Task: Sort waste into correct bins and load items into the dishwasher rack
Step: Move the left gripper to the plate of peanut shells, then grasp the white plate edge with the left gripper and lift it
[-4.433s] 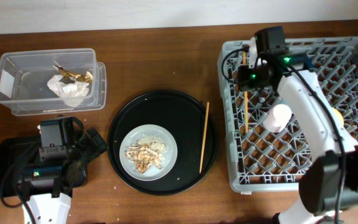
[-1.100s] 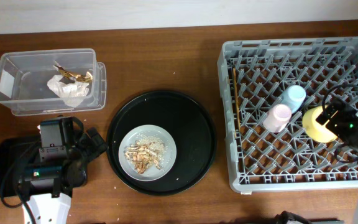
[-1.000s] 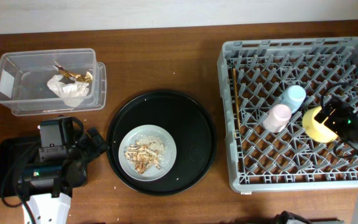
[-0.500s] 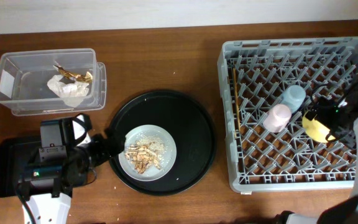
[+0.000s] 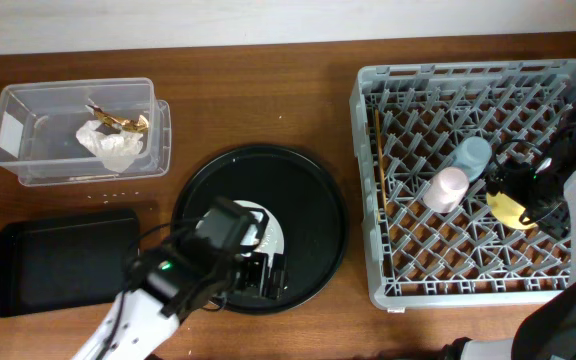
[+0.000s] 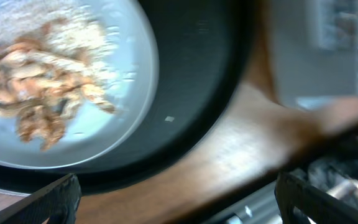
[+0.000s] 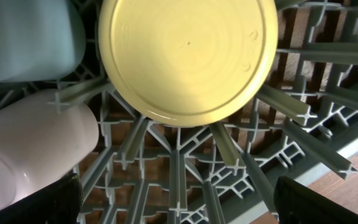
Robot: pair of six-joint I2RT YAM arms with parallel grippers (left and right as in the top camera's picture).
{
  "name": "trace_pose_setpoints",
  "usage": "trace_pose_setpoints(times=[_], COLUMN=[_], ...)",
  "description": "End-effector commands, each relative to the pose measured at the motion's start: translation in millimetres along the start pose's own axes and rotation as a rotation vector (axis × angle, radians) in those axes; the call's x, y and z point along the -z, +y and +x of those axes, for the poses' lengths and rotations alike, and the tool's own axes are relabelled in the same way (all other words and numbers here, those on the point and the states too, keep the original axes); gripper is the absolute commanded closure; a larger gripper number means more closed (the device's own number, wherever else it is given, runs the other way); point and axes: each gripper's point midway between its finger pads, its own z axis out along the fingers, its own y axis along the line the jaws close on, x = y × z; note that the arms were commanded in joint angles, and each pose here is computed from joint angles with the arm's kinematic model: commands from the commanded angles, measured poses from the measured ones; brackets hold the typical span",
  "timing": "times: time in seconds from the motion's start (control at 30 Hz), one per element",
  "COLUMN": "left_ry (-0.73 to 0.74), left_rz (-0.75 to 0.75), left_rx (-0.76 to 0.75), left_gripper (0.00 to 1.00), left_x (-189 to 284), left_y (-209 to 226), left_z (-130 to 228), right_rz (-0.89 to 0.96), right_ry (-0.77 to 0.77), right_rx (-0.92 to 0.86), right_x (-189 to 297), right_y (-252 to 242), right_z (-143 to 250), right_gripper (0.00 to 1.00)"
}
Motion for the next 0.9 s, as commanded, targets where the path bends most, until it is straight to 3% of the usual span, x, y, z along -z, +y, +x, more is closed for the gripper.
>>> trace_pose_setpoints(times=[0.0, 0.23, 0.37, 0.43, 0.53, 0.63, 0.67, 0.73, 0.87], left_ry=[-0.007, 0.039, -0.087, -0.165, -0.170, -0.194, -0.191, -0.176, -0.150], left_rz=[-0.191, -0.321, -0.367, -0.288, -0.096, -0.091, -0.102, -0.170, -0.312], left_rx=[0.083, 0.096, 0.060, 0.066, 0.068, 0.067, 0.067, 0.086, 0.122], left_gripper=[0.01, 0.01, 0.01, 0.01, 0.01, 0.01, 0.04, 0.20, 0.24], left_x=[-24.5, -64.8, -57.9, -61.4, -67.6, -71.9, -77.4, -89.5, -111.5], left_y=[19.5, 15.5, 6.9, -10.4, -48.2, -50.5, -48.8, -35.6, -7.6], left_z=[-8.5, -6.2, -37.8, -57.7, -67.2, -74.0, -74.7, -71.9, -65.0], right_rz=[0.004, 0.004, 0.004, 0.004, 0.004, 0.004, 0.004, 0.004, 0.004], right_ry=[0.006, 0.006, 0.005, 0.006, 0.006, 0.006, 0.006, 0.006, 0.006], right_rx=[-0.008, -0.008, -0.008, -0.008, -0.008, -0.008, -0.008, -0.008, -0.008], right_x=[-1.7, -1.7, -1.6, -1.7, -1.7, -1.7, -1.7, -1.7, -1.7], right_y=[-2.5, -2.4, -2.4, -2.4, -2.5, -2.5, -2.4, -2.5, -2.6], right_z=[0.1, 0.1, 0.0, 0.1, 0.1, 0.1, 0.1, 0.1, 0.0], right_gripper=[0.01, 0.01, 0.01, 0.01, 0.01, 0.01, 0.01, 0.01, 0.01])
